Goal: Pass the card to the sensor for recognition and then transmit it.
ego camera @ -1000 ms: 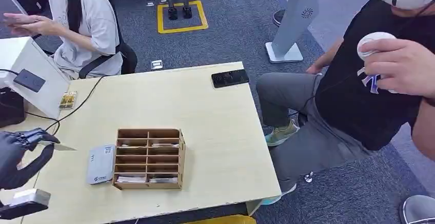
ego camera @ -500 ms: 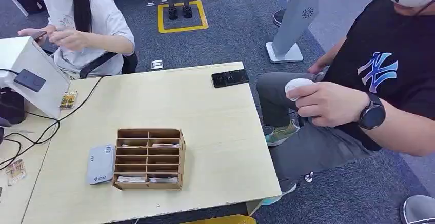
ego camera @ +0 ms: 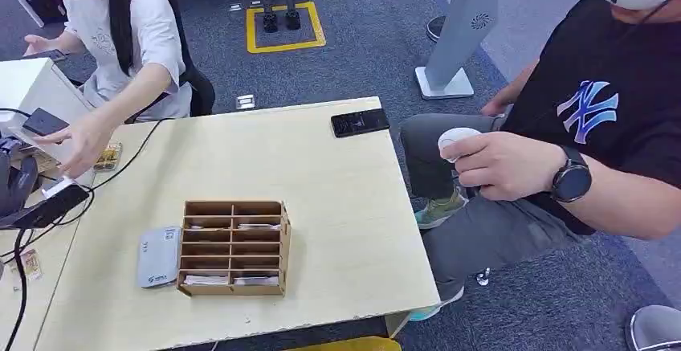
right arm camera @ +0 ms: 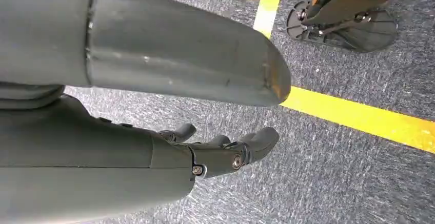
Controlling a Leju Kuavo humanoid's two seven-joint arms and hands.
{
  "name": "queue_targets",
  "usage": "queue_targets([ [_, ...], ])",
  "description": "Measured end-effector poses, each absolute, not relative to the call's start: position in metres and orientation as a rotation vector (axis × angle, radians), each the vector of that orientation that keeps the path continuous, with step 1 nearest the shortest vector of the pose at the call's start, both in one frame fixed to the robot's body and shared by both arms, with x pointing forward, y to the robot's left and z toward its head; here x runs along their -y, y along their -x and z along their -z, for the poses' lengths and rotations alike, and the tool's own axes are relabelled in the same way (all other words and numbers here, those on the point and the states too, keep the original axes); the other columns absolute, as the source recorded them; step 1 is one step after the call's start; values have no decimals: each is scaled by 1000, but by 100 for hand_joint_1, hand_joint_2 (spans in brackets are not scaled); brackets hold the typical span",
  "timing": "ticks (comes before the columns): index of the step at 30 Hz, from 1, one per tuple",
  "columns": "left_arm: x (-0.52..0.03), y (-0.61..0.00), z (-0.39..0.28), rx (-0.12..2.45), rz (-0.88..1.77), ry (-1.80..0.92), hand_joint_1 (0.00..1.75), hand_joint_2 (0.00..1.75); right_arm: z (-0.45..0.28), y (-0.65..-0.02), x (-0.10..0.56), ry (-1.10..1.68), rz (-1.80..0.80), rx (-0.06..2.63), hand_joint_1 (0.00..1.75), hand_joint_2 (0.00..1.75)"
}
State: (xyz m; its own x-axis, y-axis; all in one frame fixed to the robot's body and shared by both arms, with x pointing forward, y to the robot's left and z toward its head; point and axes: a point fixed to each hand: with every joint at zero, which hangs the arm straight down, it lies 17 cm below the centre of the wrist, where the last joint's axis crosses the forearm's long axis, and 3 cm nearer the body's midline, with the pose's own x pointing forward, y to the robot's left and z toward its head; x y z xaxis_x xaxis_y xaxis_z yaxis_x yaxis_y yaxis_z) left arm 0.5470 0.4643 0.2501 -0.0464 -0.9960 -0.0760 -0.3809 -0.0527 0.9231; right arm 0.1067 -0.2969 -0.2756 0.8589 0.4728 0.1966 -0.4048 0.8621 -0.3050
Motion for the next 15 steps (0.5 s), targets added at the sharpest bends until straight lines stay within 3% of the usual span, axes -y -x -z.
queue_targets([
  [15, -449, -573, -201, 1432, 1083, -1380, 175, 175, 276, -103, 297, 258, -481, 267, 0, 0],
])
